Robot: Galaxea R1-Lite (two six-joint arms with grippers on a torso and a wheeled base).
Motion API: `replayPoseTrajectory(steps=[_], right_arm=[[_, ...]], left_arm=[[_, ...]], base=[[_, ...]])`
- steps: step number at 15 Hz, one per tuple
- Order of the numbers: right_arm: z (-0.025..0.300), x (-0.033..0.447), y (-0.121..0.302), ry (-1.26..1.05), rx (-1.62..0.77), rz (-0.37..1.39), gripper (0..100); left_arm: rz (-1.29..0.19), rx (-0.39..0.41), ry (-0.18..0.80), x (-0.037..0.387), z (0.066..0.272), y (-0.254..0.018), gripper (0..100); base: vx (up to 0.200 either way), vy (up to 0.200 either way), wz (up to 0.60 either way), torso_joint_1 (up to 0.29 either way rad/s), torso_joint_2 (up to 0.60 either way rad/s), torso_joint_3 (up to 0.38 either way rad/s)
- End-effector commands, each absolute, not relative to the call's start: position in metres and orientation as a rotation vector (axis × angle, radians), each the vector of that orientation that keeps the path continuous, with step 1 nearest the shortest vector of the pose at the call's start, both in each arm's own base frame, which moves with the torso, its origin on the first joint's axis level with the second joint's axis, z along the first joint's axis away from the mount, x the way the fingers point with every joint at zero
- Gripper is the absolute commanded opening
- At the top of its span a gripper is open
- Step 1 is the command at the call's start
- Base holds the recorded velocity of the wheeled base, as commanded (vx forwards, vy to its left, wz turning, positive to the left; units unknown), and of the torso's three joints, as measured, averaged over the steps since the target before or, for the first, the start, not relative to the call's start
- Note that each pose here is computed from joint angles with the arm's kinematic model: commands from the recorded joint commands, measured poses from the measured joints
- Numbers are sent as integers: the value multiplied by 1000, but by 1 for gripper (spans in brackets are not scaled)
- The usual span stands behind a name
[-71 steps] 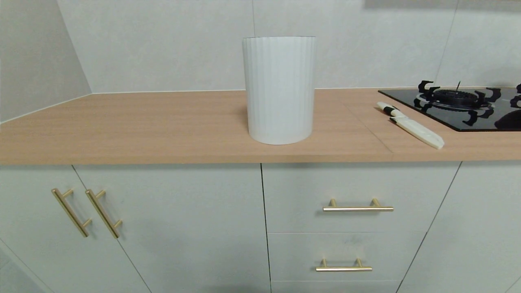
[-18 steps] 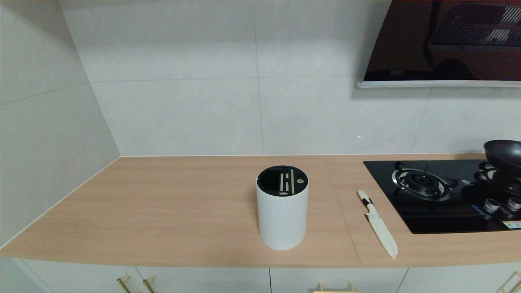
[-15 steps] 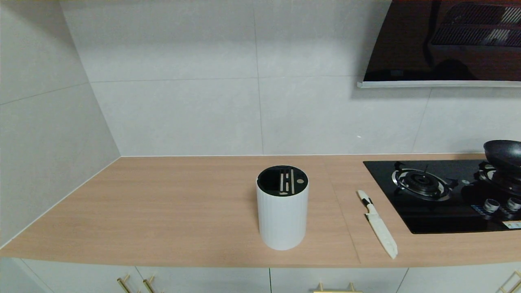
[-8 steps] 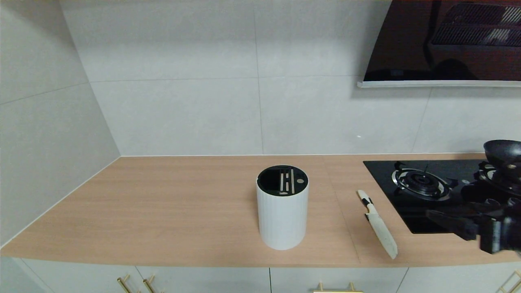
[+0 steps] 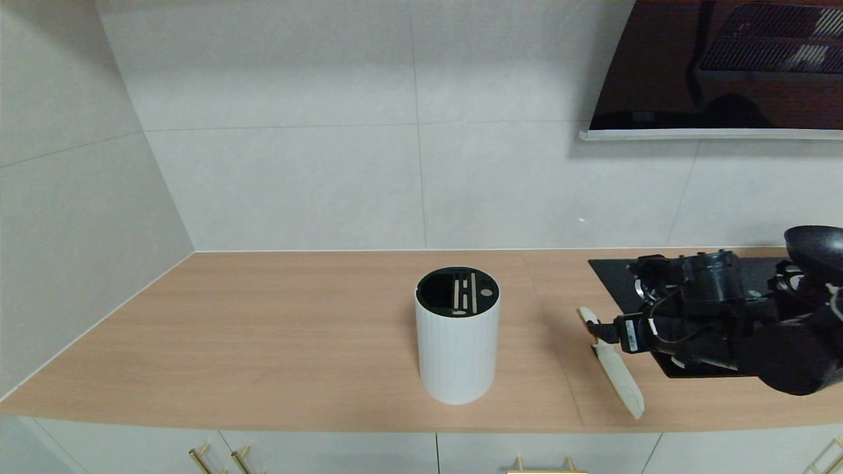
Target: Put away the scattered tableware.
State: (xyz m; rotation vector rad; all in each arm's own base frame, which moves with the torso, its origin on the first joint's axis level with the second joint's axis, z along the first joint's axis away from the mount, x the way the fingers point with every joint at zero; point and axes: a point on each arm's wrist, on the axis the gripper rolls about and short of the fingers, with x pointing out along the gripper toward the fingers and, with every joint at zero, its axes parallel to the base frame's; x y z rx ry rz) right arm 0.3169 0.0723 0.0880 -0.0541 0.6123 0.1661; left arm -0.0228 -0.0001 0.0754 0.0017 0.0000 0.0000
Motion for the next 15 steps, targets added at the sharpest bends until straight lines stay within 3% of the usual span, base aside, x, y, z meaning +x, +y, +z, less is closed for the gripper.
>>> replayPoseTrajectory(steps=[1,6,15], right_arm=[[40,339,75,706,-72,140,100],[-23,371,52,643,-54,16,100],[-41,388,48,638,-46,-26,100]], left_arm=[[0,2,0,-23,75,0,100],[0,2,0,-23,75,0,100],[0,2,0,-23,75,0,100]], base=[[0,0,0,0,0,0],[0,0,0,0,0,0],[0,0,0,0,0,0]])
